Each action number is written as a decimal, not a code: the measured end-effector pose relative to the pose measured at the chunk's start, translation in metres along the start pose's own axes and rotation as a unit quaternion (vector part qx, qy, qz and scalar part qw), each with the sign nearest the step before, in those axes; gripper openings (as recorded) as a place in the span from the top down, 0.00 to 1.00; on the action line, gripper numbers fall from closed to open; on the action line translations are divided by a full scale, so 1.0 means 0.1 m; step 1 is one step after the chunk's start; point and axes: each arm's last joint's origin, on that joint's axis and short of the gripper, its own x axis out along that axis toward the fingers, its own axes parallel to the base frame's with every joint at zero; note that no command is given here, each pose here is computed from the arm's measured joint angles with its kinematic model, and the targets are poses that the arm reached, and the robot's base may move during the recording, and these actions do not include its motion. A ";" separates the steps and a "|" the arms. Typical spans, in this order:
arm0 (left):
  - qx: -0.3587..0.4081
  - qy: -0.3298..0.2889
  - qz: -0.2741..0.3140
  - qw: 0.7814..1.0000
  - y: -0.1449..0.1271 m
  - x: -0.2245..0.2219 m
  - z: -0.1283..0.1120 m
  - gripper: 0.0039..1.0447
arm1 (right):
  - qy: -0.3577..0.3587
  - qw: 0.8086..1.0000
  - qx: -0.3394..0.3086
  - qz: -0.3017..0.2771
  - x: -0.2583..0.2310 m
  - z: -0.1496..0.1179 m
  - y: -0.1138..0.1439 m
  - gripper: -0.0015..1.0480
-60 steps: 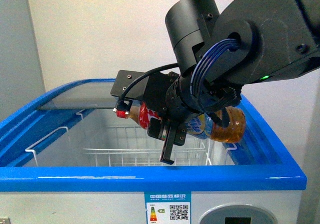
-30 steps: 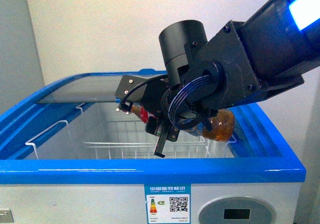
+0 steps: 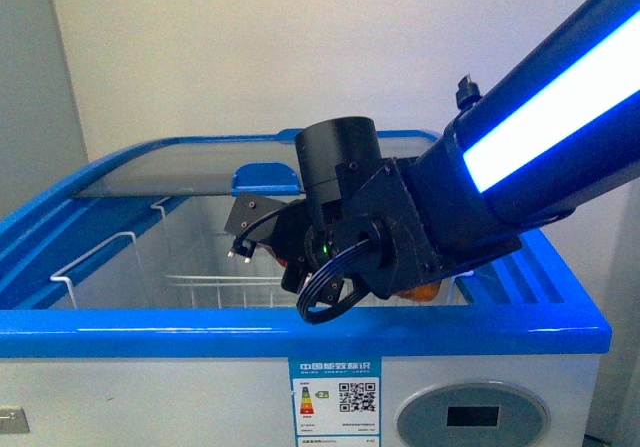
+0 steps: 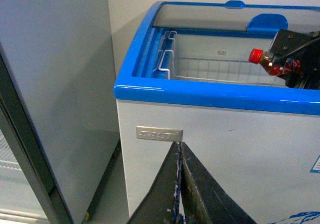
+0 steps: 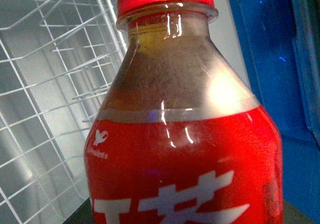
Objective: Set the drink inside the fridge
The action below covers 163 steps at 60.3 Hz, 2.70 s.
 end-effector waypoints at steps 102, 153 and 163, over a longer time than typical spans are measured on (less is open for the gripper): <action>0.001 0.000 0.000 1.000 0.00 0.00 0.00 0.98 | -0.064 0.946 0.318 0.015 -1.13 -0.51 -1.27 0.07; 0.001 0.000 0.000 1.000 0.00 0.00 0.00 0.98 | -0.083 0.820 0.544 -0.159 -4.06 -1.73 -0.01 0.41; 0.001 0.000 0.000 1.000 0.00 0.00 0.00 0.98 | -0.069 0.825 0.540 -0.153 -3.97 -1.84 0.20 0.78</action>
